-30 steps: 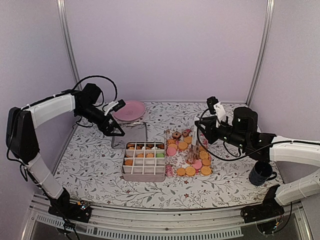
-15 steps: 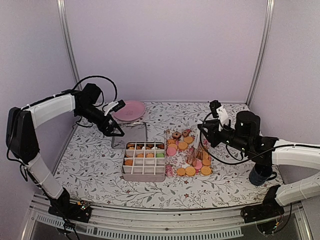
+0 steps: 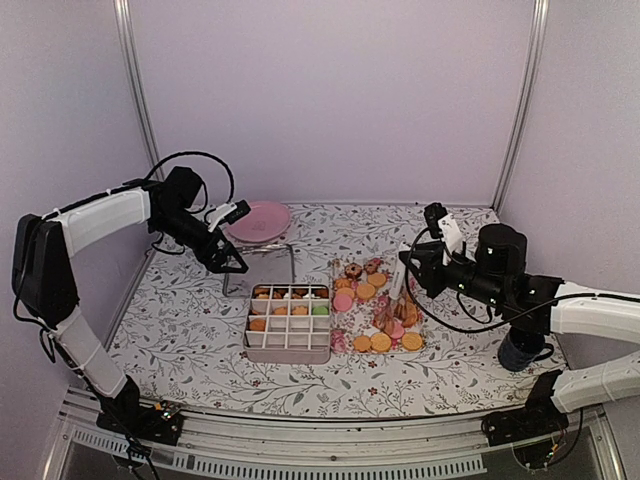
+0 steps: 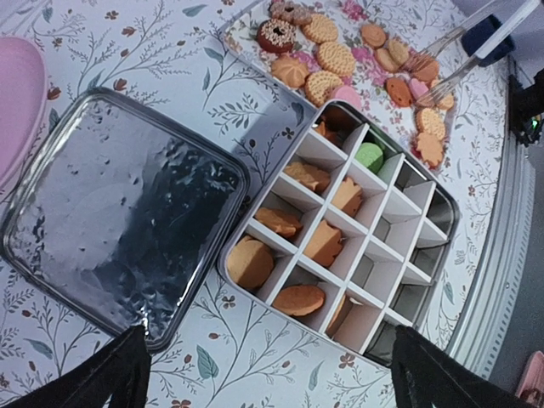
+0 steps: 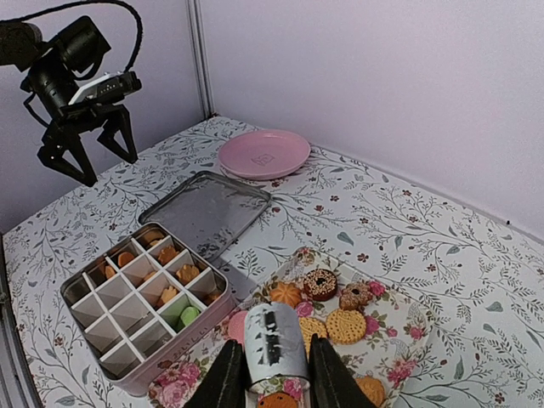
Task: Pack the cookies
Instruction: Pick up the fake cookies from the plate, then place the fake cookies in the empty pocket of the box.
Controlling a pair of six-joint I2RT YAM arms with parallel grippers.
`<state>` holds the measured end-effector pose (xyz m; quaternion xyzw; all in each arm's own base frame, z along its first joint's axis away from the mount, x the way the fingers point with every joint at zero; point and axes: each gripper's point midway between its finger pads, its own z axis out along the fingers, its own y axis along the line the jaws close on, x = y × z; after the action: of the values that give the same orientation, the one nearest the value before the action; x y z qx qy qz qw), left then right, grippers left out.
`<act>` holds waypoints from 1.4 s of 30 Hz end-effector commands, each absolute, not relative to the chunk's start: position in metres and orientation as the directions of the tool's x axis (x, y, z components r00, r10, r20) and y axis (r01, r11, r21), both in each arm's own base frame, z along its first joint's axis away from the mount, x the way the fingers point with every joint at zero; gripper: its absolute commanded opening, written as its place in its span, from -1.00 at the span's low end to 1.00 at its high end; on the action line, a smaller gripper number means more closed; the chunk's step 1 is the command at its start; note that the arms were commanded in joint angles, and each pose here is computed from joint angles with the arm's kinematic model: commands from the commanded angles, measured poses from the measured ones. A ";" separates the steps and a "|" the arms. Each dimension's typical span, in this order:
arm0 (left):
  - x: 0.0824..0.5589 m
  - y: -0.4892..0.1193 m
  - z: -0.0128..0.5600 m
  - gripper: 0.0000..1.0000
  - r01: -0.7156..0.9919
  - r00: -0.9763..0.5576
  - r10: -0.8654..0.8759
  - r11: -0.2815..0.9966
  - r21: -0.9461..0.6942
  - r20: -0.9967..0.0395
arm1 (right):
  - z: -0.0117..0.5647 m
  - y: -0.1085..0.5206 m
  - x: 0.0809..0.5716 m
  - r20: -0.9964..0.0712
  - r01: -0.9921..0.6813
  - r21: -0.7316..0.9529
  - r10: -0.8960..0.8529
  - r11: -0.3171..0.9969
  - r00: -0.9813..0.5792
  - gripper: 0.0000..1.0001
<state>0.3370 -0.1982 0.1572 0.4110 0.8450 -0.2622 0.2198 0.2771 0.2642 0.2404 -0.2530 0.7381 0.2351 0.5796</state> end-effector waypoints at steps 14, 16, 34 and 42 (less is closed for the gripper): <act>0.340 -0.197 0.163 0.99 0.810 -0.559 0.582 0.535 -0.240 -0.590 | 0.229 0.258 0.276 -0.967 -0.629 0.052 -0.117 0.776 -0.224 -0.85; 0.340 -0.197 0.163 0.99 0.811 -0.558 0.584 0.535 -0.237 -0.590 | 0.241 0.257 0.276 -0.974 -0.629 0.045 -0.107 0.776 -0.201 -0.94; 0.349 -0.175 0.164 0.98 0.774 -0.598 0.535 0.578 -0.258 -0.596 | 0.358 0.333 0.249 -0.998 -0.797 0.051 0.056 0.601 -0.022 -1.00; 0.348 -0.164 0.160 0.99 0.757 -0.617 0.520 0.597 -0.265 -0.591 | 0.366 0.423 0.234 -0.991 -0.924 0.093 0.128 0.371 -0.048 -1.00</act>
<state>0.3534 -0.1667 0.1562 0.3738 0.8639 -0.2467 0.2305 0.2470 0.3846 0.3395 -0.3314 0.6311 0.3688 0.5966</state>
